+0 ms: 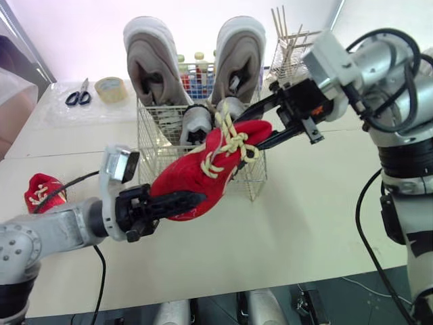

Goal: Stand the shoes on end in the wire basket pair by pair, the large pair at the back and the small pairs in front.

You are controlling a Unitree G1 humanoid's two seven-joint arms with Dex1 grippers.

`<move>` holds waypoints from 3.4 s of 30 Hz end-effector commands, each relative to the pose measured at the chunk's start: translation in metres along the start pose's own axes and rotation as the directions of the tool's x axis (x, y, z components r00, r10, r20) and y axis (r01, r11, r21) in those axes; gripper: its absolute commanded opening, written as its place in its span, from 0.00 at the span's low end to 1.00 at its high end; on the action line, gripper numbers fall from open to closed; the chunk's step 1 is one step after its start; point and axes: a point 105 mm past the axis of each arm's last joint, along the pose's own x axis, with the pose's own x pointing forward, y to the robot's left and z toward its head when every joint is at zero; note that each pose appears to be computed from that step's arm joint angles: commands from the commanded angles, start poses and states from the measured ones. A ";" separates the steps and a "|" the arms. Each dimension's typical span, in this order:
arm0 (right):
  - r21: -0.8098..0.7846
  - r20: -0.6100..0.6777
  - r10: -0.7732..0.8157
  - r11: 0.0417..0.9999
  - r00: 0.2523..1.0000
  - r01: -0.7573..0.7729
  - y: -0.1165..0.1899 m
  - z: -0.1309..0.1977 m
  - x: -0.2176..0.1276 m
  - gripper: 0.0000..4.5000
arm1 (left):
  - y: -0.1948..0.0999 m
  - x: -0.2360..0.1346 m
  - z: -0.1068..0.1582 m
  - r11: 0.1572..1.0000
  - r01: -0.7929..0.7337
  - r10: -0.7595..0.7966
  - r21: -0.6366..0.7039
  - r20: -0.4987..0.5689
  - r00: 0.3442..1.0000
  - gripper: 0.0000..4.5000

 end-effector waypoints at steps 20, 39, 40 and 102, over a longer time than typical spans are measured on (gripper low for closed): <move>0.850 0.508 -0.671 0.490 0.540 -0.191 0.021 0.008 0.007 0.99 | 0.017 0.025 0.033 0.976 -0.106 0.034 0.189 0.349 0.937 0.14; 0.857 0.323 -0.727 0.496 0.606 0.139 -0.002 -0.024 0.010 0.99 | -0.007 0.024 0.024 0.985 0.003 -0.062 0.170 0.342 0.938 0.14; 0.857 0.320 -0.723 0.496 0.612 0.138 -0.001 -0.025 0.010 0.99 | -0.008 0.022 0.028 0.985 0.003 -0.066 0.172 0.363 0.930 0.14; 0.415 0.277 -0.408 0.867 0.870 0.275 -0.027 -0.030 -0.022 0.15 | -0.009 -0.034 0.033 0.812 -0.247 0.332 0.528 -0.072 0.940 0.74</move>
